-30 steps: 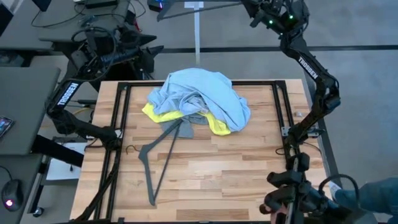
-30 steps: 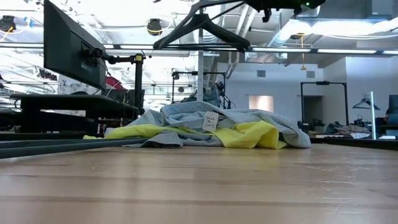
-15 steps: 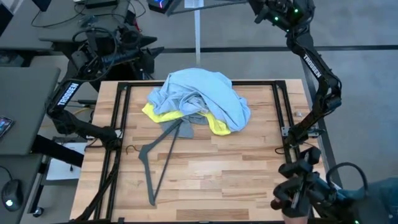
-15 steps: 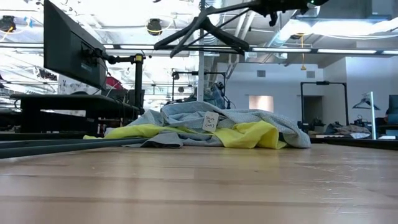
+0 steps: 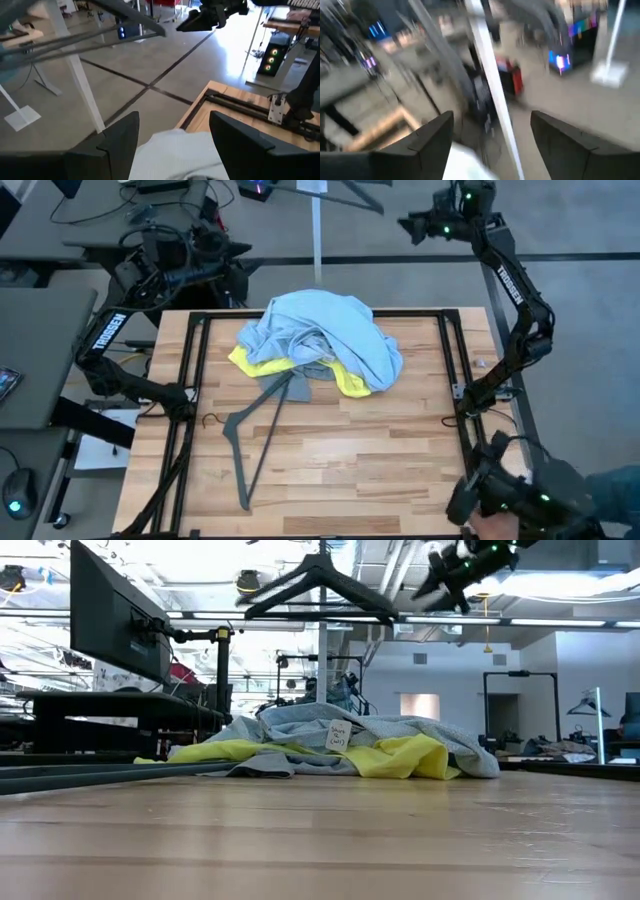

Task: Hang clothes
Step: Hang the black hanger on the clothes rack

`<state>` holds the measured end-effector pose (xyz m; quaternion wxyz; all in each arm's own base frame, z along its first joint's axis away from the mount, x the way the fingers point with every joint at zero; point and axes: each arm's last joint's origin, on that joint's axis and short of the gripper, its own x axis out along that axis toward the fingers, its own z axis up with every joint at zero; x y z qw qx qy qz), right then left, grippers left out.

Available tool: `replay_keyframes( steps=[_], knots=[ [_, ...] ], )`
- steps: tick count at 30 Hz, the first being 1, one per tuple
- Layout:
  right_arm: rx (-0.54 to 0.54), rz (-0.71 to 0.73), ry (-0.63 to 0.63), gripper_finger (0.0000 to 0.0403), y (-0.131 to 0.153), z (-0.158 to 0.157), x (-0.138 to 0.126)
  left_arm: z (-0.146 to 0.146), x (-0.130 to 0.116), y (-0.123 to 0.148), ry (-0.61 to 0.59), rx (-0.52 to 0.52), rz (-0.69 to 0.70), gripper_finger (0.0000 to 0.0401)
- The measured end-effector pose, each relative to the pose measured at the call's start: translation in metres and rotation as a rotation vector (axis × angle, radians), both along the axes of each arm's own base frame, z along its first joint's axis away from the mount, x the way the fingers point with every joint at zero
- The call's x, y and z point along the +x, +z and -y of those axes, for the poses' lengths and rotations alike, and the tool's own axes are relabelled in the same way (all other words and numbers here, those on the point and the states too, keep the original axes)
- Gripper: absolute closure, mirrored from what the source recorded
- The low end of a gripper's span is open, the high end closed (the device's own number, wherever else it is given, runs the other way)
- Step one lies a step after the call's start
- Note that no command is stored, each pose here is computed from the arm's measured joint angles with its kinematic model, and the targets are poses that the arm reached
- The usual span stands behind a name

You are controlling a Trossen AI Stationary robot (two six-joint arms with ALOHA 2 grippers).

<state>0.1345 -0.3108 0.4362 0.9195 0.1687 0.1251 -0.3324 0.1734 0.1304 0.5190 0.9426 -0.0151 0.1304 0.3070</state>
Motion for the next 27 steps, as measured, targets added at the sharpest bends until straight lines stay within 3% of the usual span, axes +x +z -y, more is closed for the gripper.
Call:
replay_keyframes(
  steps=[3, 6, 9, 12, 16, 19, 23, 27],
  knots=[
    [0.123, -0.122, 0.090, 0.0145, -0.017, -0.015, 0.010, 0.001, -0.001, -0.006, 0.009, -0.064, -0.033, 0.0177],
    [0.234, -0.159, 0.307, 0.0144, -0.036, -0.037, 0.036, 0.008, 0.001, -0.021, 0.009, -0.194, -0.130, 0.0177],
    [0.313, -0.187, 0.513, 0.0144, -0.061, -0.063, 0.070, 0.021, 0.015, -0.049, 0.043, -0.372, -0.267, 0.0177],
    [0.370, -0.239, 0.635, 0.0144, -0.096, -0.088, 0.101, 0.043, 0.042, -0.084, 0.078, -0.510, -0.405, 0.0177],
    [0.425, -0.243, 0.729, 0.0143, -0.143, -0.121, 0.135, 0.080, 0.068, -0.139, 0.131, -0.683, -0.556, 0.0177],
    [0.453, -0.241, 0.781, 0.0143, -0.167, -0.145, 0.151, 0.107, 0.072, -0.186, 0.228, -0.778, -0.685, 0.0177],
    [0.460, -0.258, 0.856, 0.0143, -0.184, -0.172, 0.162, 0.134, 0.065, -0.238, 0.273, -0.857, -0.827, 0.0177],
    [0.462, -0.274, 0.902, 0.0143, -0.188, -0.187, 0.168, 0.148, 0.056, -0.282, 0.257, -0.850, -0.915, 0.0177]
  ],
)
